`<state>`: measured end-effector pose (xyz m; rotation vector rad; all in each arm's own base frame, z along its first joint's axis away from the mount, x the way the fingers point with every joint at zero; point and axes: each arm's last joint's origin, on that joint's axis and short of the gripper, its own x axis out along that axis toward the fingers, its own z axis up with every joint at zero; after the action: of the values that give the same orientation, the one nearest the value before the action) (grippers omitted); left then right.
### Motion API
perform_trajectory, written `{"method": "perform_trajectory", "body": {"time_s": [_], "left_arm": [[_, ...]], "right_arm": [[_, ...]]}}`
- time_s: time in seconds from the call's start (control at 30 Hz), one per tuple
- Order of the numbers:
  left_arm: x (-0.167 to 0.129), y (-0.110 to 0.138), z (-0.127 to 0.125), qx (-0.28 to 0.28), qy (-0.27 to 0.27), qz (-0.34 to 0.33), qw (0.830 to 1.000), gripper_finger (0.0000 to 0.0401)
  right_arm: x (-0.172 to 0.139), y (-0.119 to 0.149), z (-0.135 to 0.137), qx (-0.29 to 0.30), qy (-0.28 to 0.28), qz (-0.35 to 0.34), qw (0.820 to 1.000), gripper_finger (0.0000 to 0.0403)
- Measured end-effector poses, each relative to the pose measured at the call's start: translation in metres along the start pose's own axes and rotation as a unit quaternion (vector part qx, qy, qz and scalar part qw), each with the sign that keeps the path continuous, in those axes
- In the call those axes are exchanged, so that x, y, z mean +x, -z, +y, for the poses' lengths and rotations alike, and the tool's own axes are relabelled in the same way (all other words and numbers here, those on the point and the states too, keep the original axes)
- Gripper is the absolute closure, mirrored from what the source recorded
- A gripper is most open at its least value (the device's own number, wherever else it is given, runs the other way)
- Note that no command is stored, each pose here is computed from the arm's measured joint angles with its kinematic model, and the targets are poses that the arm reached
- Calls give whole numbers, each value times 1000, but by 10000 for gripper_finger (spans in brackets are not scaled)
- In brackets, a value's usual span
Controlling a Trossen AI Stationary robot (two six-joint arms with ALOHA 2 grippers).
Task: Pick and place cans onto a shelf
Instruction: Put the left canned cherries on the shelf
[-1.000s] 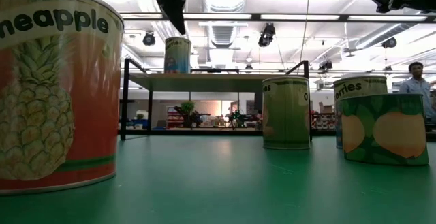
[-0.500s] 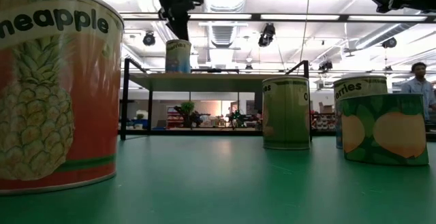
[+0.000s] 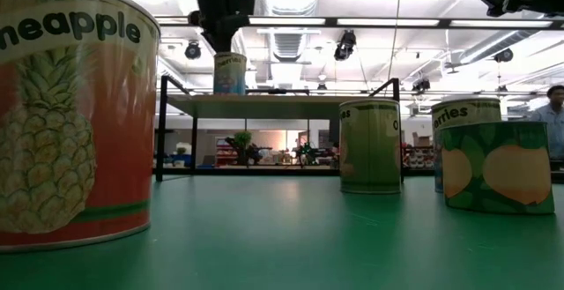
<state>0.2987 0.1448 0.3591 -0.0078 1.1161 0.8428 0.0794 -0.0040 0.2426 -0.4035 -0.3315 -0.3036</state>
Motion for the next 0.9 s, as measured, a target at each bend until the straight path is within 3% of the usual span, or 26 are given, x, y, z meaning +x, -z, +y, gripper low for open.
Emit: {"method": "perform_trajectory", "body": {"time_s": [0.4, 0.6, 0.9], "left_arm": [[-10, -1, -1, 20, 12, -10, 1000, 400], [-9, 1, -8, 44, 91, -4, 995, 400], [-4, 1, -7, 30, 60, 4, 998, 400]], "right_arm": [[0, 0, 0, -1, 0, 0, 1000, 394], [0, 0, 0, -1, 0, 0, 1000, 394], [0, 0, 0, -3, 0, 0, 1000, 394]]}}
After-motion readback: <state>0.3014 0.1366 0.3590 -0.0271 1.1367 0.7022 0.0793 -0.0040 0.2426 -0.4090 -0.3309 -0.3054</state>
